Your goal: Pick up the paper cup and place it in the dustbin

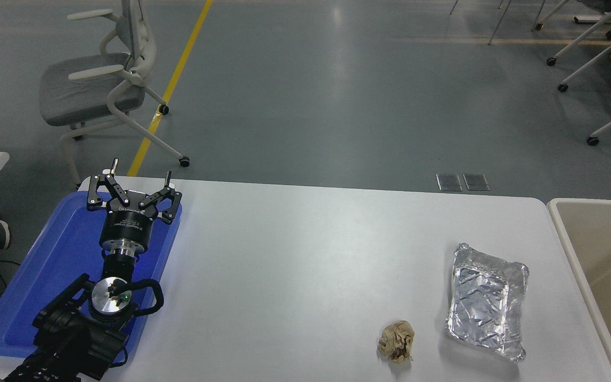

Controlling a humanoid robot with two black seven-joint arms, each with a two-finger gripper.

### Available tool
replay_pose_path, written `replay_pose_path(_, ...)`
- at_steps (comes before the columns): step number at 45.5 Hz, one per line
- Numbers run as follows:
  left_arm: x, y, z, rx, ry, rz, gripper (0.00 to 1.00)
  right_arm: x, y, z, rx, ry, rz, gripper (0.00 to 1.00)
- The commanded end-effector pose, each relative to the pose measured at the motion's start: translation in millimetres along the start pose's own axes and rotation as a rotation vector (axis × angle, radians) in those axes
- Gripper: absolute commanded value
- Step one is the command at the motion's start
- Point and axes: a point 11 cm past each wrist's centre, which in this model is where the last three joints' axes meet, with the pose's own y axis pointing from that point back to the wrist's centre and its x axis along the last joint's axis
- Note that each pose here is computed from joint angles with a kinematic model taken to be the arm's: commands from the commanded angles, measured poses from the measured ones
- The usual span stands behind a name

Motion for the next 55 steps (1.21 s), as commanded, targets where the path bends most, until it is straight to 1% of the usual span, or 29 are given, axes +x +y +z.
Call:
replay_pose_path(1,0.0,0.0,0.0,0.000,0.000,0.000,1.00,-1.4,-1.2,-3.2,0.011,-0.005,0.007,1.00)
replay_pose_path(16,0.0,0.0,0.0,0.000,0.000,0.000,1.00,-1.0,-4.7,-21.0,0.046,-0.007,0.002,1.00)
replay_pose_path(21,-0.2,0.0,-0.1,0.001,-0.001,-0.002,1.00,18.6,-1.9,-32.6,0.070,-0.022,0.032,1.00)
replay_pose_path(25,-0.2,0.0,-0.1,0.001,-0.001,-0.002,1.00,25.4,-1.4,-41.0,0.086,-0.025,0.043,1.00)
replay_pose_path(30,-0.2,0.0,-0.1,0.001,-0.001,-0.002,1.00,45.4,-0.5,-80.4,0.160,-0.034,0.073,1.00)
replay_pose_path(33,-0.2,0.0,-0.1,0.001,-0.001,-0.002,1.00,44.5,-2.6,-109.2,0.211,-0.033,0.064,1.00)
replay_pose_path(45,-0.1,0.0,-0.1,0.001,-0.001,0.000,1.00,69.4,8.1,-137.8,0.265,-0.055,0.032,1.00)
replay_pose_path(55,0.0,0.0,0.0,0.000,0.000,0.000,1.00,97.5,24.6,-171.2,0.333,-0.037,0.038,1.00)
